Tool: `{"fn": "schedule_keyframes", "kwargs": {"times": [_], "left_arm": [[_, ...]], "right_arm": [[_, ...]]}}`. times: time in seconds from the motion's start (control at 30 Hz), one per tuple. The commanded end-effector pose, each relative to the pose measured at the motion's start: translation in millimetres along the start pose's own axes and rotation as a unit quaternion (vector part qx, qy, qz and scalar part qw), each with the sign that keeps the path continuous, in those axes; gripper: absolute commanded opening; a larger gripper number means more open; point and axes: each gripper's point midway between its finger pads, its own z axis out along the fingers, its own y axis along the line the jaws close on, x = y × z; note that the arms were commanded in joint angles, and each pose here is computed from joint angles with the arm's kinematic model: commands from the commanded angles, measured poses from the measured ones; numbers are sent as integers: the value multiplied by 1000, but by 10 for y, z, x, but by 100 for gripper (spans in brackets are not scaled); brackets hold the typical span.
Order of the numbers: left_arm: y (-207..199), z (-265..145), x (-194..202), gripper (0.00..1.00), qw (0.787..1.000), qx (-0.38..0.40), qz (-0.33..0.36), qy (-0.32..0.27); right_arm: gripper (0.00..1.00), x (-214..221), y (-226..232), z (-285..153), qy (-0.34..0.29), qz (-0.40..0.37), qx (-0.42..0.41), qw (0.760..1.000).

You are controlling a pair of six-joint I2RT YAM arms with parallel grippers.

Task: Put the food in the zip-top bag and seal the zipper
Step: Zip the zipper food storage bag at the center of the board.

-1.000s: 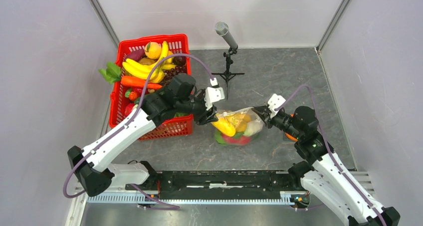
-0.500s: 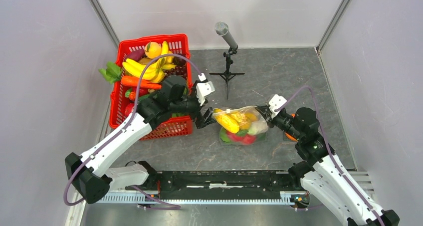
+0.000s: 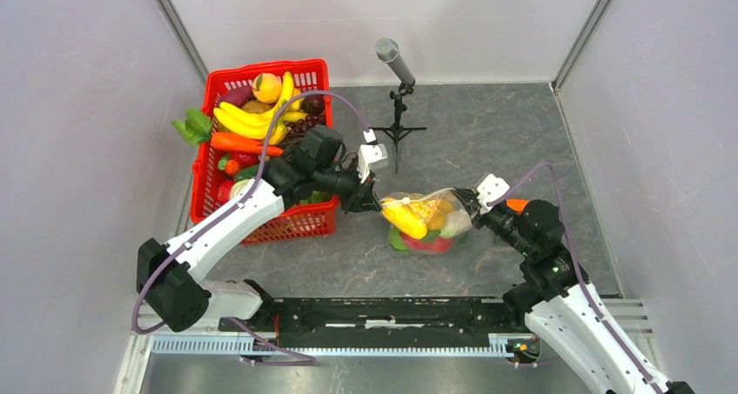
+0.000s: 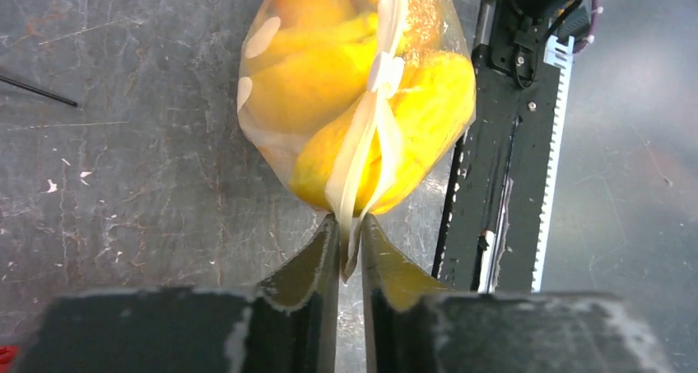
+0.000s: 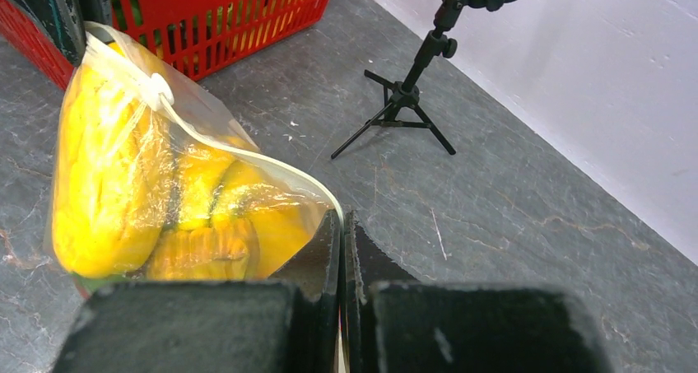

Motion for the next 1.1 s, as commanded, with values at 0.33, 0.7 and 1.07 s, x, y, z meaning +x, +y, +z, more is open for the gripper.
{"fn": "schedule_keyframes", "kwargs": {"times": [0.33, 0.7, 1.07], "left_arm": [[-136, -362, -684, 2, 994, -22, 44, -98], [-233, -666, -1195, 2, 995, -56, -3, -77], [-475, -556, -946, 2, 998, 14, 40, -39]], "right_arm": [[0, -237, 130, 2, -48, -27, -46, 997], [0, -736, -43, 7, -137, 11, -5, 991], [0, -1091, 280, 158, -170, 19, -136, 976]]}}
